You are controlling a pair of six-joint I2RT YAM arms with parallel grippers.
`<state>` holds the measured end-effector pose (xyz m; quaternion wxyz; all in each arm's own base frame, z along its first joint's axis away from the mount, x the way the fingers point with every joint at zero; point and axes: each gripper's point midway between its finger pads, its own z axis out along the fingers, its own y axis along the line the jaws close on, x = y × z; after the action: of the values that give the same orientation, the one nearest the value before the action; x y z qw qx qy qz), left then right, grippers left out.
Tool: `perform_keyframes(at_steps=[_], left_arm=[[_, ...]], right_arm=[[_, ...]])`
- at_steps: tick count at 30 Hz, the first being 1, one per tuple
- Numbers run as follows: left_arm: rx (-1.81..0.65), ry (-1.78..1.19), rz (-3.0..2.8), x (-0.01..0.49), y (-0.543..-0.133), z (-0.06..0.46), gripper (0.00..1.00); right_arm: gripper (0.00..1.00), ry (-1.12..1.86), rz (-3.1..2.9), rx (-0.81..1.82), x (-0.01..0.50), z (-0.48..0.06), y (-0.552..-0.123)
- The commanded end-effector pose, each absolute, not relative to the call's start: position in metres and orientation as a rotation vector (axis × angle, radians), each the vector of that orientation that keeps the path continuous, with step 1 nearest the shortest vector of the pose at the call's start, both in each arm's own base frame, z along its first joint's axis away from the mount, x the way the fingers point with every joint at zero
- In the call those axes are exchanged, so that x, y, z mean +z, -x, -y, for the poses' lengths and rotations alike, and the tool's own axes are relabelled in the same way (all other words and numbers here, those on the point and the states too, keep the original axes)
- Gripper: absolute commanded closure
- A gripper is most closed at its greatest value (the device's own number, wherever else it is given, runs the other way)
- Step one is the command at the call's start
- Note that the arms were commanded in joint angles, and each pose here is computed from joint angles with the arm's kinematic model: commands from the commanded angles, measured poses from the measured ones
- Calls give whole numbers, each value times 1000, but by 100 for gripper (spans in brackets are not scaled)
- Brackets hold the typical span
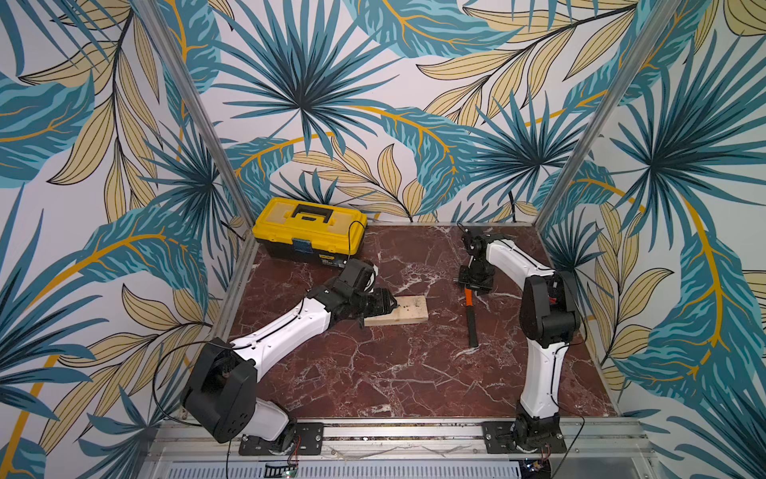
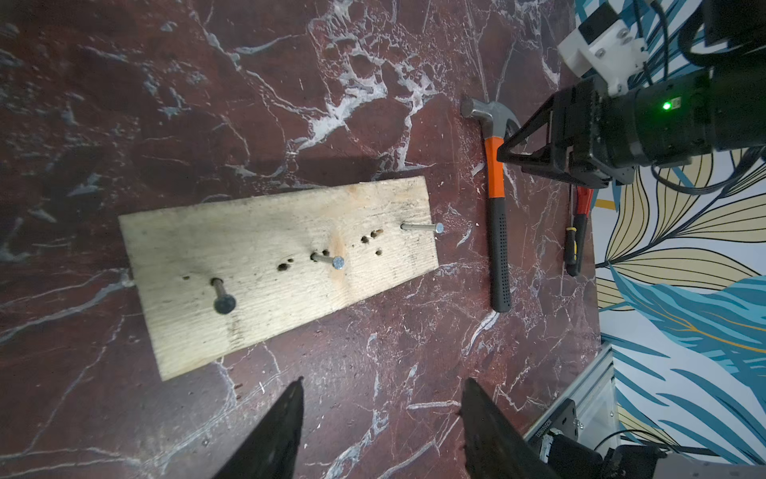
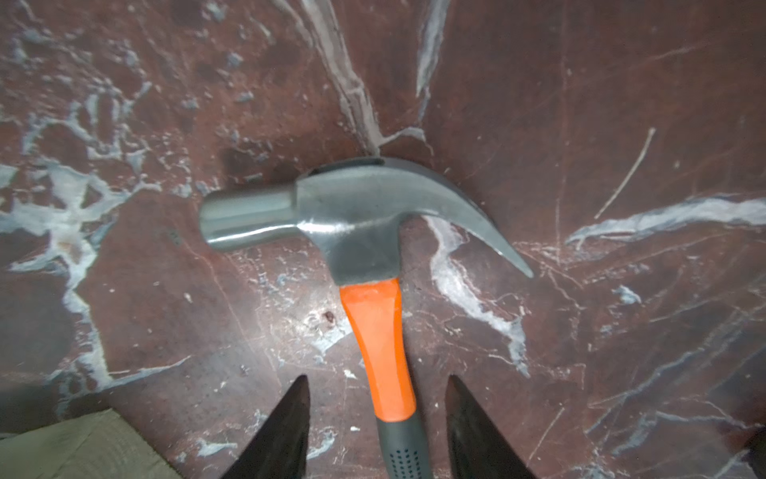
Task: Use a claw hammer to pull out a nail
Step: Pick up the hammer at the center of the board.
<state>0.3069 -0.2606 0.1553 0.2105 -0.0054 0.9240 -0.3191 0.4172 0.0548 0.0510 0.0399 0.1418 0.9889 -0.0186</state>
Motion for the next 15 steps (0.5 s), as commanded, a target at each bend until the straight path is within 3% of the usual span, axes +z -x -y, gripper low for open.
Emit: perform_keyframes(at_steps=[1,15], left_arm=[[-906,12,-2542,168,-313,268,39],[-903,20,-2557,164,-312,274,38]], right_arm=[[47,-416,-3070,-41,42,-57,-415],[56,-424,-3120,-28,22,-60,-408]])
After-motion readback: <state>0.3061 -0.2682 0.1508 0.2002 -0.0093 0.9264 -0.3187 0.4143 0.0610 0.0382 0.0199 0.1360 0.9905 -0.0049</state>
